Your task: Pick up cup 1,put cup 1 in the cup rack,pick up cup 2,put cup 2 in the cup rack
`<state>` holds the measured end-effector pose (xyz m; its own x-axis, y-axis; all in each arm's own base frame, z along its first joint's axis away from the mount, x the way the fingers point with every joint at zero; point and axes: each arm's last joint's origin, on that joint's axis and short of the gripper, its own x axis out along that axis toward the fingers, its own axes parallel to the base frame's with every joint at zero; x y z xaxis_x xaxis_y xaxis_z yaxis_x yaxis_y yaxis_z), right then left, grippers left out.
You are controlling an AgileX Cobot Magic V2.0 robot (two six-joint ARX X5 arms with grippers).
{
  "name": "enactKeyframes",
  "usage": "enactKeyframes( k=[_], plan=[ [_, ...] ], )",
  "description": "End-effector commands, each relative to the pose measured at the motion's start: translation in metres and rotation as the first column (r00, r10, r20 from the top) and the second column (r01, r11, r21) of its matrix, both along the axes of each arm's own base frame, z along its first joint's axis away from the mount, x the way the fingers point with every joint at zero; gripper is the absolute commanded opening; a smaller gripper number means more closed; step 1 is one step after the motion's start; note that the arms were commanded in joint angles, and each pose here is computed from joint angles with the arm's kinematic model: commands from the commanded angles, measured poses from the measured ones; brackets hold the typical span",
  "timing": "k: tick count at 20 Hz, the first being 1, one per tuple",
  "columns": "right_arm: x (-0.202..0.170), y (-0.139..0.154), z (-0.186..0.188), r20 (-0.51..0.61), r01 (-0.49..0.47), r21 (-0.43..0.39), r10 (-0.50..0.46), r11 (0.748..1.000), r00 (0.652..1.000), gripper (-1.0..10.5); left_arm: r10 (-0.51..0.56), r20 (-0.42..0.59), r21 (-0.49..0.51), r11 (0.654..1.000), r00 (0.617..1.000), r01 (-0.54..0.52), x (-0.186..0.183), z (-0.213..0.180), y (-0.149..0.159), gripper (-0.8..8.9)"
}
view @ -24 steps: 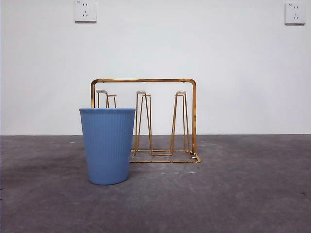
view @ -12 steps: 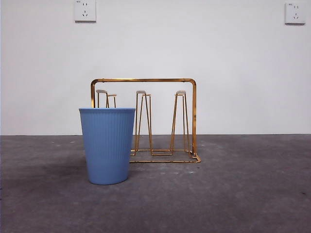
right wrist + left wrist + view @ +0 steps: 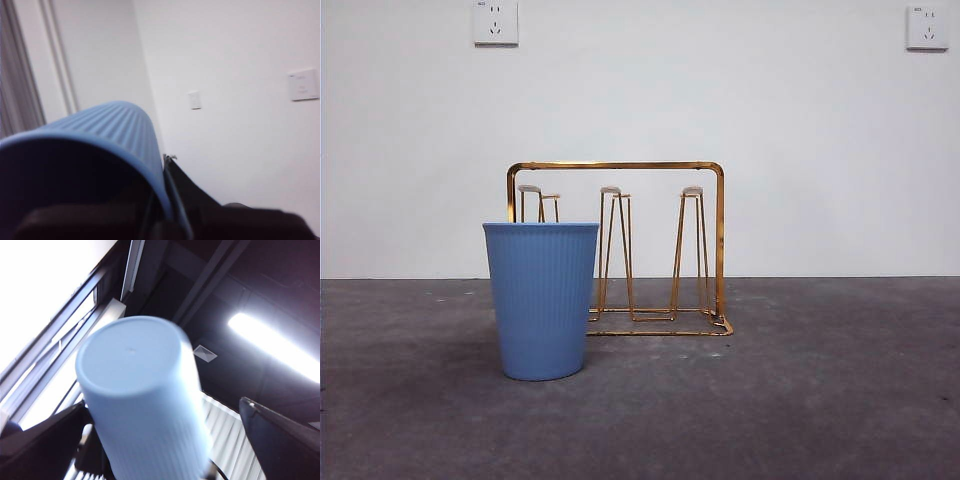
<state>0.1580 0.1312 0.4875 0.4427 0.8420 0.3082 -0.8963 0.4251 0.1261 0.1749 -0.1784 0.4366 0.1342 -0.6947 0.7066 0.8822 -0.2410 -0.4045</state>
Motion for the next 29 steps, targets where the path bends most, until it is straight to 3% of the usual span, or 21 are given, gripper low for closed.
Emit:
enactKeyframes(
  k=[1,6,8,12,16,22,29],
  plan=[
    [0.0,0.003,-0.001,0.023,0.022,-0.002,-0.022,1.0,0.999,-0.2,0.043,0.039,-0.012,0.999,0.998,-0.043,-0.001,0.002,0.0,6.28],
    [0.004,0.006,-0.004,0.01,0.022,-0.015,-0.021,1.0,1.0,-0.2,0.099,0.028,-0.041,0.994,0.995,-0.097,0.0,0.003,0.001,6.14],
    [0.007,0.009,-0.006,0.001,0.021,-0.022,-0.021,1.0,1.0,-0.2,0.118,0.032,-0.045,0.992,0.993,-0.116,0.0,0.003,0.001,5.31],
    [0.016,0.017,-0.012,-0.022,0.015,-0.04,-0.016,0.999,1.0,-0.2,0.125,0.028,-0.05,0.991,0.992,-0.123,0.0,0.003,0.001,5.18],
    [0.019,0.02,-0.014,-0.027,0.014,-0.044,-0.015,0.999,1.0,-0.2,0.13,0.022,-0.055,0.99,0.991,-0.129,0.0,0.003,0.001,2.85],
    [0.019,0.02,-0.014,-0.029,0.013,-0.046,-0.015,0.999,0.999,-0.1,0.146,0.01,-0.065,0.987,0.989,-0.145,0.0,0.003,0.002,0.18],
    [0.02,0.02,-0.017,-0.055,0.012,-0.066,-0.016,0.998,0.998,0.1,0.15,0.007,-0.067,0.987,0.989,-0.149,0.001,0.003,0.002,-0.06]
  ],
)
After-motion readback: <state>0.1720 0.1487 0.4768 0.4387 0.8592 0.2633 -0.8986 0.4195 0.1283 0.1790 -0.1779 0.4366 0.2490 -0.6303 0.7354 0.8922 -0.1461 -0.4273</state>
